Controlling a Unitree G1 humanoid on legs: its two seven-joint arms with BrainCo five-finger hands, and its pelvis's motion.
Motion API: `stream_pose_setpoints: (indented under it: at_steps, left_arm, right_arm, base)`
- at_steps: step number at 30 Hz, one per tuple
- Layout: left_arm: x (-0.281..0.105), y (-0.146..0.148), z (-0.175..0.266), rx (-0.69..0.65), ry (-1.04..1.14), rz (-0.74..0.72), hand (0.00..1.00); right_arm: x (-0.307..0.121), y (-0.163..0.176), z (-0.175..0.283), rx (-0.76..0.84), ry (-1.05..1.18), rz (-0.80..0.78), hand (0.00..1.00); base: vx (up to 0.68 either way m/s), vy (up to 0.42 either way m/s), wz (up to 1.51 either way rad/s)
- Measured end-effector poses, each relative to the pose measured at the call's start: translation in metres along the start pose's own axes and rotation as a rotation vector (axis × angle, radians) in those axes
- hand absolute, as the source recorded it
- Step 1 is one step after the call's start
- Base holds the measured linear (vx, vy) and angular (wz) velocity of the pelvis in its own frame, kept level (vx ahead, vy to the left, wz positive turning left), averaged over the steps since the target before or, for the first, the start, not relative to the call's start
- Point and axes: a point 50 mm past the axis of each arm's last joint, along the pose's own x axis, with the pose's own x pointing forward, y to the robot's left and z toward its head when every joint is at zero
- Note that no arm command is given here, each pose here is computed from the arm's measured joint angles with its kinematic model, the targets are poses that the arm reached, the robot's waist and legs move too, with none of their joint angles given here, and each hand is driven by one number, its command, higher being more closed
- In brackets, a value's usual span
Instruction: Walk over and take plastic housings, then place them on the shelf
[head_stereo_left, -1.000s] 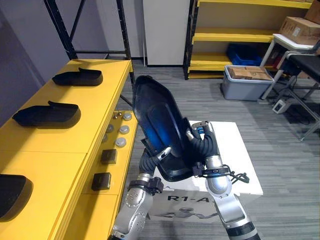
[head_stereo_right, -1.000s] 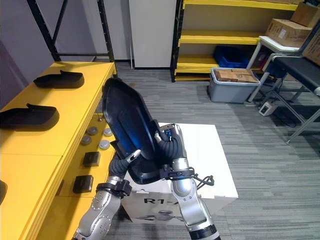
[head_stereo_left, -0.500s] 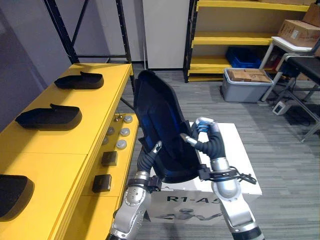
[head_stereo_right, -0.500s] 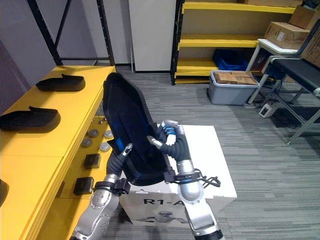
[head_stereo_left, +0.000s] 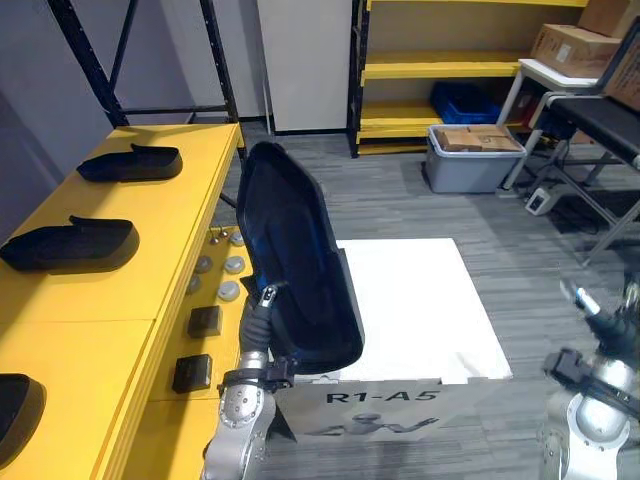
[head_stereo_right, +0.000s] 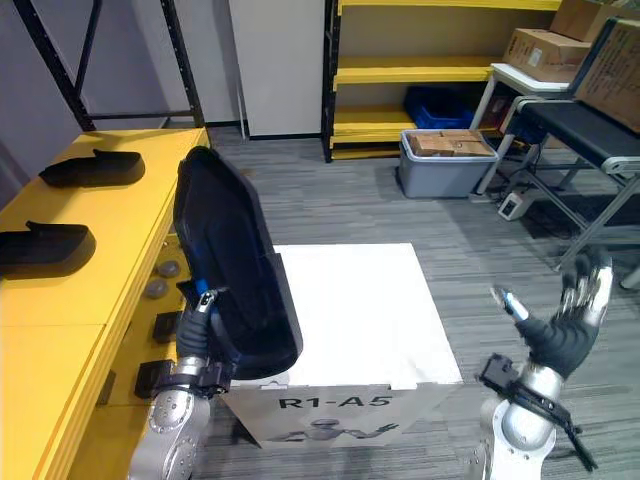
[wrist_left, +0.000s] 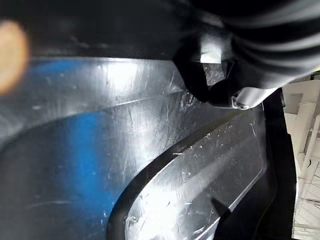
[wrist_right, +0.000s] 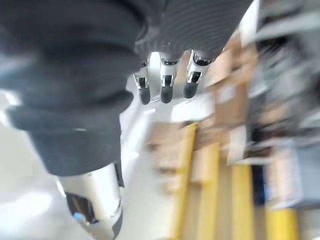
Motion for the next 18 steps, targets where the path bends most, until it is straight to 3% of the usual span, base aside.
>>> stream_pose_setpoints:
  at_steps: [5, 9, 12, 18]
  left_arm:
    - [-0.008, 0.002, 0.008, -0.012, -0.034, 0.015, 1.0]
    - [-0.01, 0.002, 0.007, -0.024, -0.032, 0.009, 1.0]
    - [-0.013, 0.002, 0.005, -0.027, -0.019, 0.003, 1.0]
    - [-0.014, 0.001, 0.004, -0.03, -0.016, 0.007, 1.0]
  right_arm:
    - [-0.043, -0.018, -0.076, -0.047, 0.411, -0.024, 0.0]
    - [-0.093, -0.017, -0.123, -0.074, 0.71, 0.072, 0.0]
    - [-0.131, -0.012, -0.147, -0.094, 0.902, 0.143, 0.0]
    - [-0.166, -0.001, -0.167, -0.105, 1.078, 0.247, 0.0]
  base:
    - [0.01, 0.011, -0.04]
    - [-0.02, 0.005, 0.02]
    - [-0.03, 0.011, 0.01]
    - [-0.01, 0.013, 0.09]
